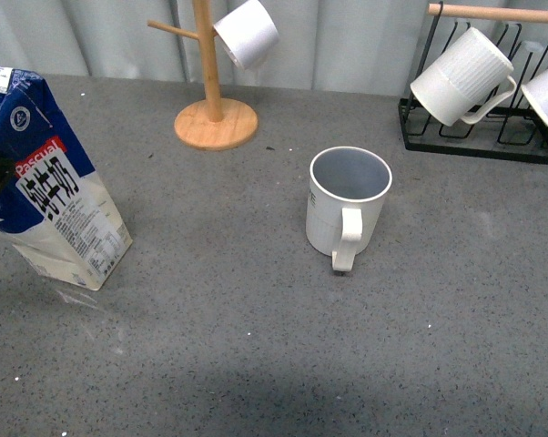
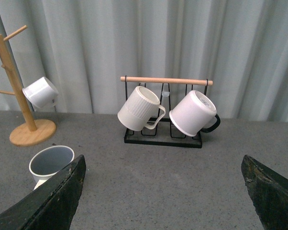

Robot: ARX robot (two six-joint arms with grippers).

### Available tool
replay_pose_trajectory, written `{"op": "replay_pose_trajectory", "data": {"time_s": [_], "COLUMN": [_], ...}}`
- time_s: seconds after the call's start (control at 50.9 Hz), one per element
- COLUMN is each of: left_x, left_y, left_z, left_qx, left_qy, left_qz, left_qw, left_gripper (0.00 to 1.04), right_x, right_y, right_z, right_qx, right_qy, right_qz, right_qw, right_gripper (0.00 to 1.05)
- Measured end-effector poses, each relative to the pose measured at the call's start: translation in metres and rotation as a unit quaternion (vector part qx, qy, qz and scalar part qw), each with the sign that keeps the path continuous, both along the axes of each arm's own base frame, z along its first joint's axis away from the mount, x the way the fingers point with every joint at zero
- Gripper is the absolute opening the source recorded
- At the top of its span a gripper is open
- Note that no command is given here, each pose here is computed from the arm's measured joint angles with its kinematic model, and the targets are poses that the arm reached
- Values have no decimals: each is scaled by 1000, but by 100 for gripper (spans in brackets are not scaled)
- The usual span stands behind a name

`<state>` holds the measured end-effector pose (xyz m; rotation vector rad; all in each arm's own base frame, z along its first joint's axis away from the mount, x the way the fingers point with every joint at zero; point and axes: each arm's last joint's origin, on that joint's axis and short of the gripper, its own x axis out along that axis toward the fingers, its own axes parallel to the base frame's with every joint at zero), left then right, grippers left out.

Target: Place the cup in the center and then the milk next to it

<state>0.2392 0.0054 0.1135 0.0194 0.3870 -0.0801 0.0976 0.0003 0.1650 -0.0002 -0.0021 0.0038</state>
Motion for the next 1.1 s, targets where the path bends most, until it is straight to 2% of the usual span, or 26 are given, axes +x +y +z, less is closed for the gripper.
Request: {"op": "replay_pose_trajectory", "data": {"time_s": [0.295, 0.373, 0.864, 1.1], "left_x": [-2, -3, 19, 30], "left_y": [-15, -21, -112, -139], "left_z": [12, 16, 6, 8], "left_qx": [-9, -9, 8, -2], "left_qy": [-20, -27, -44, -50], "left_qz": [-17, -23, -96, -110], "left_qw": [1000, 999, 994, 993], "left_gripper": [11, 4, 4, 4], "right_x": [0, 0, 0, 0], "right_y": [0, 0, 0, 0], "right_z": [0, 0, 0, 0], "right_qx": [0, 0, 0, 0], "right_qy": [0, 0, 0, 0], "right_qz": [0, 0, 0, 0], "right_qw": [1000, 1000, 1000, 1000], "right_gripper": [95, 95, 95, 95]}}
